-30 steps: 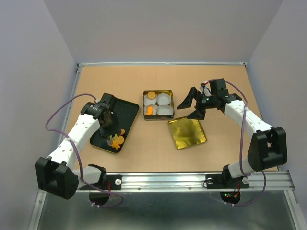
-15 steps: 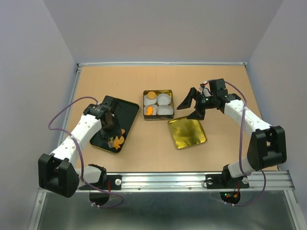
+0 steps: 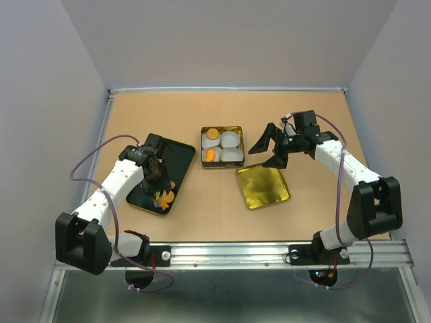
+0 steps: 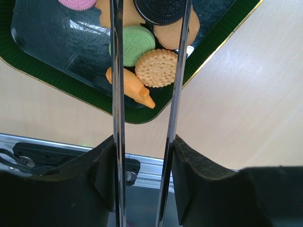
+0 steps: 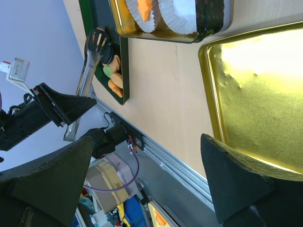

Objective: Pack the cookies

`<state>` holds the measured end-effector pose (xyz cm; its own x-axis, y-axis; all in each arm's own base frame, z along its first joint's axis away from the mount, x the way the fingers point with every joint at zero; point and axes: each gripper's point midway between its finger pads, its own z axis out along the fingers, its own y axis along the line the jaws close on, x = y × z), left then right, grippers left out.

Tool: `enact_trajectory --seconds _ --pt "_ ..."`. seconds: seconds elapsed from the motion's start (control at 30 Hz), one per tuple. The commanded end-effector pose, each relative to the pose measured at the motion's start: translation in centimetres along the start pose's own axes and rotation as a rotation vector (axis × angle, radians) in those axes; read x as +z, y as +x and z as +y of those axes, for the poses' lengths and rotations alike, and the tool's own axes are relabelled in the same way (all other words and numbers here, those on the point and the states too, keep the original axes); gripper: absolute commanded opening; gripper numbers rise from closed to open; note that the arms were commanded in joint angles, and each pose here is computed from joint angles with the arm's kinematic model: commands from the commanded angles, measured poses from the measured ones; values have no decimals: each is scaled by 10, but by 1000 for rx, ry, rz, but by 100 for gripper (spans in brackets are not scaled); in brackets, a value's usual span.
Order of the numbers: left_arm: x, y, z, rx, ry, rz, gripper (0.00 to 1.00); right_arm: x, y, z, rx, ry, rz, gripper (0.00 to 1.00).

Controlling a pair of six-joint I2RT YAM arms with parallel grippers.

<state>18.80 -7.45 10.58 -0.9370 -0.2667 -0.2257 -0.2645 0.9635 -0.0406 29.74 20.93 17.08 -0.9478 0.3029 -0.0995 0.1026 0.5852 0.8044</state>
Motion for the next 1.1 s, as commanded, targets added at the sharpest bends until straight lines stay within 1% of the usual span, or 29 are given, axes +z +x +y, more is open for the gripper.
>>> enact_trajectory --seconds 0.0,0.27,0.4,0.5,0.63,0.7,0.8,0.83,0.9,0.97,1.07 --pt "1 4 2 6 3 7 51 0 0 3 -25 -6 0 100" --pt "2 4 1 6 8 9 44 0 1 2 -21 -6 2 100" --pt "2 1 -1 9 6 8 39 0 0 3 -24 -6 -1 100" --pt "-1 -4 -3 14 11 -2 37 0 -1 3 -25 -4 -4 100" --pt "-3 -9 -5 24 8 -8 26 -1 -1 4 -28 -4 -9 100" --pt "-8 -14 -7 25 11 -15 25 -1 -2 5 -29 -5 -10 100" --pt "-16 -23 -11 32 19 -36 17 -1 -3 5 -32 -4 -16 100" --pt "-17 -26 -11 34 15 -39 10 -1 -4 4 -29 -2 -17 100" --pt "-19 -31 -12 41 7 -43 2 -1 -4 5 -32 -2 -18 100" --pt "-18 -32 -13 48 5 -41 0 -2 -5 6 -37 -3 -21 100" --pt "-18 -33 -14 50 8 -44 0 -3 -5 7 -38 -3 -26 100"
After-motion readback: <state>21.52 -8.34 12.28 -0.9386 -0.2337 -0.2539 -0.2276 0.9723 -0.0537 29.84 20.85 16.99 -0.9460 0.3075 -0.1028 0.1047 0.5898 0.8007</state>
